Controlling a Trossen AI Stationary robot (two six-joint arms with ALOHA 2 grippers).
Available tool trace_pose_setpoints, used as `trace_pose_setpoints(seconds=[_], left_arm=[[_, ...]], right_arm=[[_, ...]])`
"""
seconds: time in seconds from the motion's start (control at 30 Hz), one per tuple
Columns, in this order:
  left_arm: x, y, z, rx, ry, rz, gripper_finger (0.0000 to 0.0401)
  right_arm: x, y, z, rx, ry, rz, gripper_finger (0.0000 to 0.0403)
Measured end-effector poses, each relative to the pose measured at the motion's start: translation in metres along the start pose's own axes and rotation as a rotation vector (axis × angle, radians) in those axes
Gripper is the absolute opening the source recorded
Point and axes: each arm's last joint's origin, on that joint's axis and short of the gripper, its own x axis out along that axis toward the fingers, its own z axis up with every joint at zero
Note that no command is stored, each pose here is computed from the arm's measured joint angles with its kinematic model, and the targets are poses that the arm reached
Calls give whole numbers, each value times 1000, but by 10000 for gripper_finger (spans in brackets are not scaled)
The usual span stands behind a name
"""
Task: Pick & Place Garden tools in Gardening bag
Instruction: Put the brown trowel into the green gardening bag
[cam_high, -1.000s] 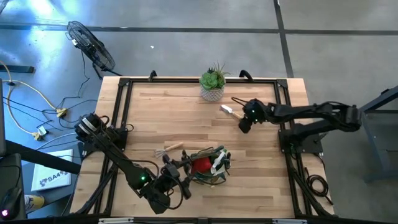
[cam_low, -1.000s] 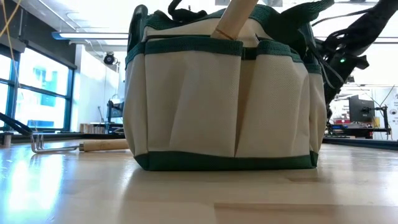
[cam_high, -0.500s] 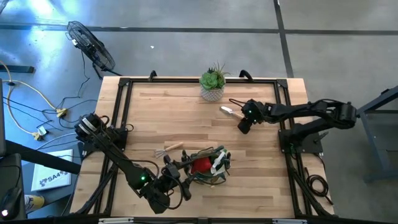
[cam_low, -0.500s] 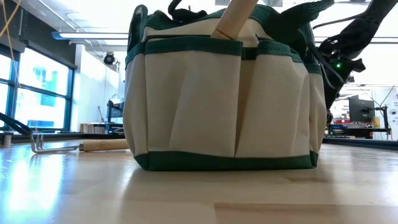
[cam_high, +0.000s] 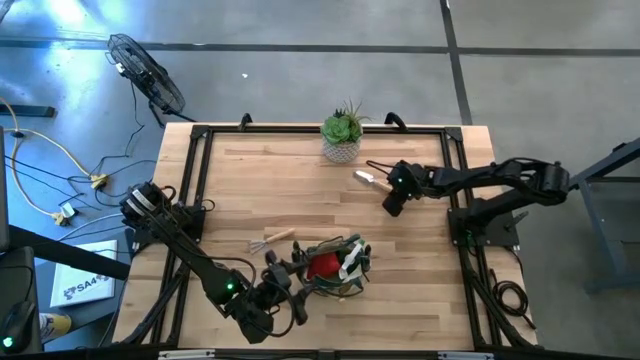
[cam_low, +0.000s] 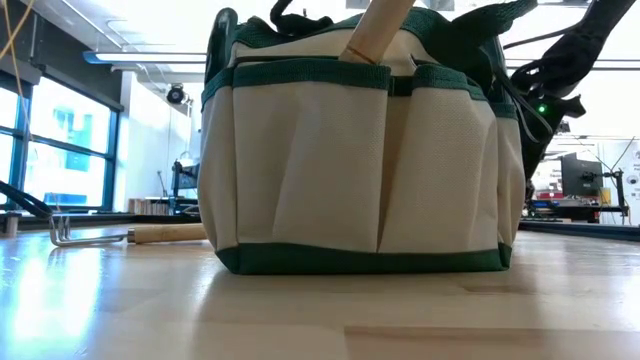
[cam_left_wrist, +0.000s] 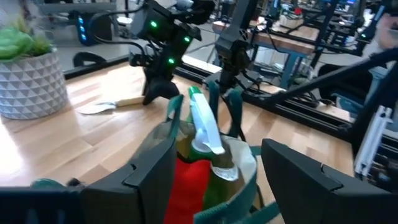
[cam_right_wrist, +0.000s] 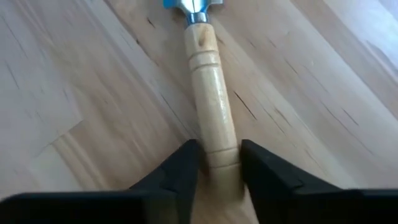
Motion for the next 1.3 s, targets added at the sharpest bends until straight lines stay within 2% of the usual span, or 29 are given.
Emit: trace_pose_setpoints(seconds=[0.1,0.13,0.37,0.43,0.57,0.7,0.83,0.93,1.1,1.2,1.3], left_arm=[[0,-1,-1,-10,18,-20,230],[0,-1,-1,-21,25,-29,230],[0,-2,-2,-51,71,-77,230],[0,-3,-3,-52,88,-96,230],[0,-3,-3,-51,109,-119,230],[0,-3,-4,-46,114,-120,230],[0,-3,-4,-45,115,-122,230],[0,-4,-4,-51,126,-137,230],[-1,-5,-4,-60,142,-154,230],[-1,-5,-5,-59,152,-164,230],[-1,-5,-5,-59,152,-165,230]], right_arm=[[-1,0,-1,-8,0,-5,55],[-1,0,-1,-10,-2,-8,49],[-18,9,-10,-87,3,-57,49],[-32,13,-15,-95,19,-67,49],[-76,29,-20,-112,-43,-53,49],[-135,46,-19,-62,-175,134,49],[-184,50,-26,-28,-253,203,49],[-216,60,-30,-13,-315,377,49],[-250,85,-51,-94,-268,647,49],[-263,104,-72,-155,-143,800,49],[-272,124,-97,-187,-20,896,49]])
